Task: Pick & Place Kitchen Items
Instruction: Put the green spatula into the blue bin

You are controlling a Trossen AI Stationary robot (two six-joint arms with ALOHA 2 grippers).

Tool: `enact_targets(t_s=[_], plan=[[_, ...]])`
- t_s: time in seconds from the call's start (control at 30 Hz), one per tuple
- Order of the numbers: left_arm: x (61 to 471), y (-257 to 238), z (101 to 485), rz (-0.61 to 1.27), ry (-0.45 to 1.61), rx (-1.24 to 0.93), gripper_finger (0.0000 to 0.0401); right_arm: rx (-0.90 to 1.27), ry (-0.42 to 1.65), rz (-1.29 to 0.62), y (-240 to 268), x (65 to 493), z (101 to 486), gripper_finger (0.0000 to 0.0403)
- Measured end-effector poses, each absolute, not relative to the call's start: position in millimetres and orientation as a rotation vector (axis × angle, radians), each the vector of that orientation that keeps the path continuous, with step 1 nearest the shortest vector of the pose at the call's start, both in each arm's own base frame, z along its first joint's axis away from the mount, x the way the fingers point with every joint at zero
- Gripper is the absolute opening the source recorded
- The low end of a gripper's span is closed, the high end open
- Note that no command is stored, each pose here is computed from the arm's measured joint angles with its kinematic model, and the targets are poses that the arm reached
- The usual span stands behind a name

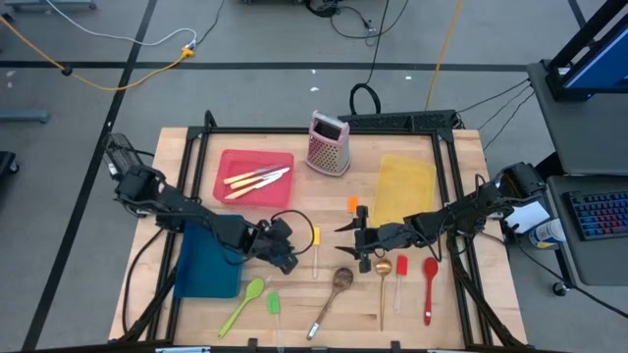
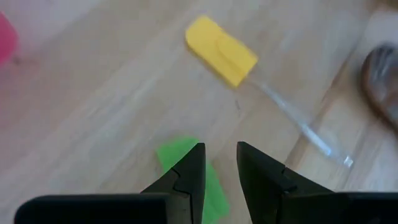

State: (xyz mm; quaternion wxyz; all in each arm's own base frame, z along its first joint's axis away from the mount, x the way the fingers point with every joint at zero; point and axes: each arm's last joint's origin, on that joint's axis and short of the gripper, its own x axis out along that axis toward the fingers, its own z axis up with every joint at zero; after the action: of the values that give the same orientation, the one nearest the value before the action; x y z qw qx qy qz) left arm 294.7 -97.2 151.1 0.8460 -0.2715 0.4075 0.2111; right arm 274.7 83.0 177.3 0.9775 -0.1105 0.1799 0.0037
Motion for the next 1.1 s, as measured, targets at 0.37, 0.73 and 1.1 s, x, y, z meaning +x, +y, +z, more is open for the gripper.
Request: enact_targets(t_s=[0.37, 0.73, 1.1], plan=[[294.5, -88.4, 141.9, 0.411, 0.96, -0.462, 0.0093, -0.225, 0.362, 0.009, 83.0, 274.7, 177.3, 0.0205], [295.4, -67.9, 139.4, 0.468, 1.016, -0.52, 0.016, -0.225, 0.363, 0.009, 83.0, 274.7, 177.2, 0.0205], [300.5, -78.1, 138.8, 0.374, 0.994, -0.546, 0.0229, -0.221, 0.363, 0.009, 83.0, 274.7, 177.2, 0.0201]])
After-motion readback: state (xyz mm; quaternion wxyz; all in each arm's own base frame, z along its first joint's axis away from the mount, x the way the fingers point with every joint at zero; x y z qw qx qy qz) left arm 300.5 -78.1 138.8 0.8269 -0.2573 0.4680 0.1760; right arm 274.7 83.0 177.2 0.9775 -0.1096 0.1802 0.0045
